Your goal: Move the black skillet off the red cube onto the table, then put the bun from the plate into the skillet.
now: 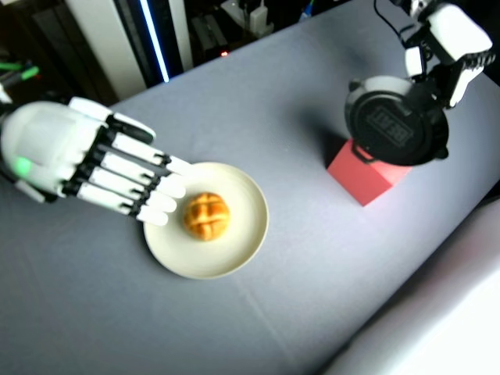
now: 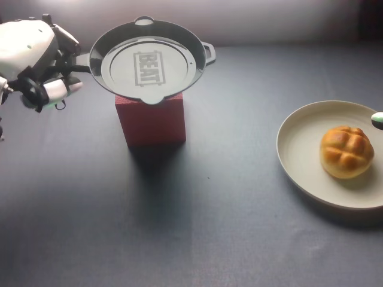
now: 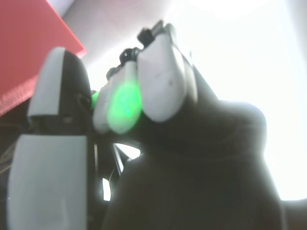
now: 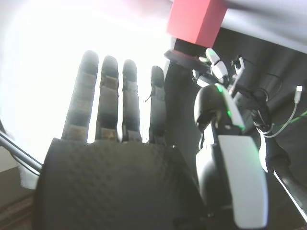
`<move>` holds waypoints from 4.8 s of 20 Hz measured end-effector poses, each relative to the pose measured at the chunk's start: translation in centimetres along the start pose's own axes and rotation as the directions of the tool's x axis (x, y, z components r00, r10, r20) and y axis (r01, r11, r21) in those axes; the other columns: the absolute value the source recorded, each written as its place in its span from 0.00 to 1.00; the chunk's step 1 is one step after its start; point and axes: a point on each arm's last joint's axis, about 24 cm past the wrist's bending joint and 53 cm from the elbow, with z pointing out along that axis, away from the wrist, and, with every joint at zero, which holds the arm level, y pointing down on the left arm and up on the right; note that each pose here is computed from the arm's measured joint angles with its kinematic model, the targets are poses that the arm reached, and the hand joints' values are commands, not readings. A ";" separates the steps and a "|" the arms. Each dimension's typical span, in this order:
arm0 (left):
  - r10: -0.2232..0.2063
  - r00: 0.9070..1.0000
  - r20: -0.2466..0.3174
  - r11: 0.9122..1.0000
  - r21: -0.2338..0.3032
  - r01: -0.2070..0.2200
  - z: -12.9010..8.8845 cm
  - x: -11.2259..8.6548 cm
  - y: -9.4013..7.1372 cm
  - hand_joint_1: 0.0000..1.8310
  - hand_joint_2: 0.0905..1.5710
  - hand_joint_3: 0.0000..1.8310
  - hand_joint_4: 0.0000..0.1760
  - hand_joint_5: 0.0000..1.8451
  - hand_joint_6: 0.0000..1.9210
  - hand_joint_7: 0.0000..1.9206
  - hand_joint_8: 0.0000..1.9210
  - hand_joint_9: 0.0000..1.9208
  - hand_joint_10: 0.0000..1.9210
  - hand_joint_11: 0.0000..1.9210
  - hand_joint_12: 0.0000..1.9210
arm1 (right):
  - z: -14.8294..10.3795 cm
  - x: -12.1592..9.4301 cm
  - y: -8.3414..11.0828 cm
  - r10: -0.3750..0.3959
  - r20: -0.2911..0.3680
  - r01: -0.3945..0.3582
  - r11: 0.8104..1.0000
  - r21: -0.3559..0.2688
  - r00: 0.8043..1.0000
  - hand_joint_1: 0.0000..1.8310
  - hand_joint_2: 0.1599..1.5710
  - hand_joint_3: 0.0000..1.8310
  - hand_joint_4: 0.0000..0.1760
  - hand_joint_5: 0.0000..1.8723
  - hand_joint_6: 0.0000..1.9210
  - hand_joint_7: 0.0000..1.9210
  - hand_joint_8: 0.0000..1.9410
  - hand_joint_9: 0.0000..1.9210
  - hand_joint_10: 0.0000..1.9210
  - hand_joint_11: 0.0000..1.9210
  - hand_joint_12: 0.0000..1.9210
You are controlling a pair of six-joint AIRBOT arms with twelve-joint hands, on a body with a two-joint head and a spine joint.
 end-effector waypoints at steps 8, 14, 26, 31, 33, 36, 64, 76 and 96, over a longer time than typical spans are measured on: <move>-0.001 1.000 0.007 0.994 0.110 0.001 -4.8 -0.2 -2.7 0.80 0.77 0.00 0.00 0.65 1.00 0.74 1.00 0.84 1.00 0.88 1.00 | 0.0 0.3 -0.1 0.008 -0.002 -0.008 1.000 0.003 1.000 0.13 0.86 0.00 0.32 0.24 0.00 0.18 0.00 0.17 0.00 0.16 0.03; 0.028 0.994 -0.102 0.977 0.215 -0.005 -8.1 3.5 -5.8 0.81 0.76 0.00 0.00 0.72 1.00 0.77 1.00 0.84 1.00 0.86 1.00 | 0.0 -0.1 -0.3 0.005 0.007 -0.005 1.000 0.008 1.000 0.07 0.88 0.00 0.25 0.24 0.00 0.18 0.00 0.17 0.00 0.17 0.03; 0.063 0.948 -0.313 0.997 0.064 -0.045 -9.0 10.9 -1.1 0.74 0.71 0.00 0.00 0.60 1.00 0.63 1.00 0.70 1.00 0.74 1.00 | 0.0 0.2 -0.3 0.010 0.004 -0.010 1.000 0.006 1.000 0.06 0.89 0.00 0.27 0.26 0.00 0.20 0.00 0.18 0.00 0.18 0.03; 0.092 0.919 -0.383 0.996 0.052 -0.078 -9.7 13.2 -0.7 0.53 0.65 0.00 0.00 0.37 0.84 0.37 0.90 0.40 0.96 0.40 1.00 | 0.0 0.3 -0.4 0.011 0.005 -0.011 1.000 0.008 1.000 0.10 0.89 0.00 0.29 0.24 0.00 0.18 0.00 0.17 0.00 0.16 0.02; 0.095 0.918 -0.384 0.995 0.052 -0.081 -9.8 13.2 -0.6 0.47 0.65 0.00 0.00 0.32 0.75 0.34 0.76 0.37 0.82 0.34 0.87 | 0.0 0.3 -0.4 0.013 0.004 -0.013 1.000 0.008 1.000 0.13 0.88 0.00 0.30 0.25 0.00 0.18 0.00 0.17 0.00 0.17 0.02; 0.092 0.919 -0.384 0.996 0.052 -0.078 -10.1 13.1 -0.8 0.47 0.64 0.00 0.00 0.28 0.73 0.33 0.70 0.35 0.74 0.30 0.79 | 0.0 0.3 -0.4 0.014 0.005 -0.014 1.000 0.009 1.000 0.17 0.88 0.00 0.26 0.25 0.00 0.19 0.00 0.17 0.00 0.17 0.02; 0.068 0.982 -0.176 0.979 0.202 -0.032 -13.3 5.9 -6.2 0.38 0.68 0.00 0.00 0.30 0.00 0.27 0.00 0.25 0.00 0.06 0.55 | 9.8 4.7 -3.5 -0.143 -0.207 0.159 0.985 0.063 0.968 0.75 0.68 0.00 0.00 0.48 0.58 0.53 0.46 0.44 0.65 0.26 0.72; 0.049 0.994 -0.098 0.982 0.188 -0.030 -14.1 3.7 -5.7 0.29 0.75 0.01 0.00 0.28 0.00 0.27 0.00 0.24 0.01 0.00 0.54 | 10.8 6.3 11.8 -0.113 -0.142 0.049 0.919 -0.392 0.983 0.67 0.71 0.00 0.00 0.46 0.53 0.49 0.63 0.45 0.57 0.41 0.66; 0.054 0.998 0.012 0.990 0.130 -0.055 -15.0 0.3 -4.0 0.00 0.90 0.00 0.00 0.29 0.00 0.31 0.00 0.29 0.02 0.00 0.69 | 12.6 19.2 19.5 -0.160 -0.383 -0.071 0.850 -0.522 0.910 0.36 0.56 0.00 0.25 0.08 0.28 0.13 0.01 0.11 0.01 0.00 0.33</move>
